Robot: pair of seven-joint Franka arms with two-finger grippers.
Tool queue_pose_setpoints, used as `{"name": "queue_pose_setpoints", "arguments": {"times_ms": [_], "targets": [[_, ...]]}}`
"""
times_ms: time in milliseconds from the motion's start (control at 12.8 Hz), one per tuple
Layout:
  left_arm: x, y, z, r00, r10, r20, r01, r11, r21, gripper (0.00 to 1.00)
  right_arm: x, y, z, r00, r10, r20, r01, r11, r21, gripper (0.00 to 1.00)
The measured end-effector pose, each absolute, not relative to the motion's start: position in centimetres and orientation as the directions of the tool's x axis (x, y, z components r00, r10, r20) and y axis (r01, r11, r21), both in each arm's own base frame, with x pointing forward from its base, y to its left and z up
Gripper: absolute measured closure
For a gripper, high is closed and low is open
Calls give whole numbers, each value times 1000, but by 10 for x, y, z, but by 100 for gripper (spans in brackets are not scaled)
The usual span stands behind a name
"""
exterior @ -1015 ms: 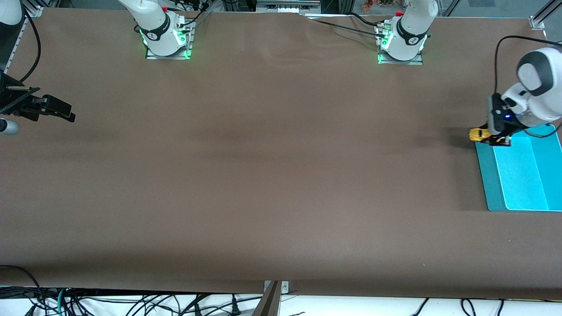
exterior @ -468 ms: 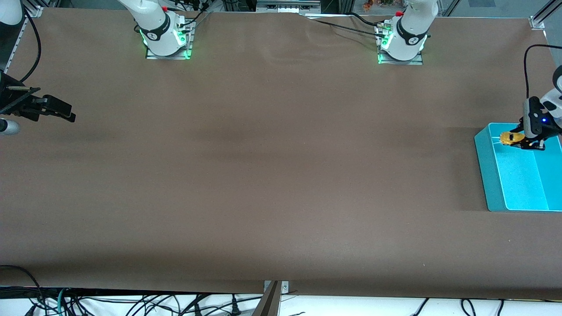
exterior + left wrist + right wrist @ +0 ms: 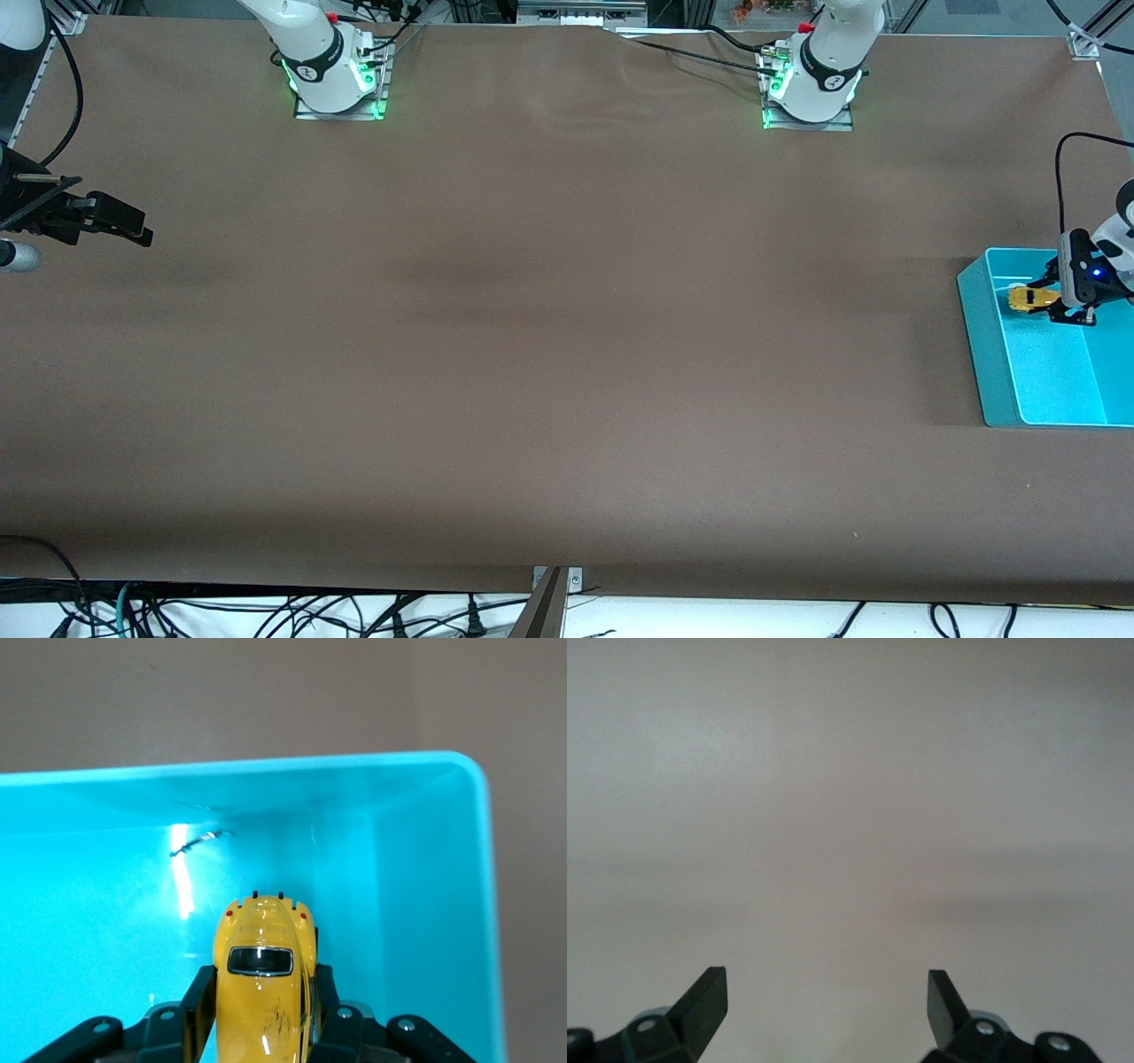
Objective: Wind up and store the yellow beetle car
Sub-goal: 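Lower the held car into the cyan box with the left gripper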
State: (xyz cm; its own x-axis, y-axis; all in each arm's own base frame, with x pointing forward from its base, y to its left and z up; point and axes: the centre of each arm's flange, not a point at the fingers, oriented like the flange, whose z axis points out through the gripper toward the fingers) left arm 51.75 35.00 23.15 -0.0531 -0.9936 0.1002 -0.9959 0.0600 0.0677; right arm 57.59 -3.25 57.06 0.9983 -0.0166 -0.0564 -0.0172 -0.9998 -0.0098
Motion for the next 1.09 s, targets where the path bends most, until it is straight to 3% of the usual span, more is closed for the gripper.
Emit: {"name": "queue_pose_setpoints", "arguments": {"times_ms": [1093], "targets": [[545,359,190,-41,-997,62,-999,41,-8,52,576,-32,571,998,-17,-55,-17,-1000,-10,0]]}}
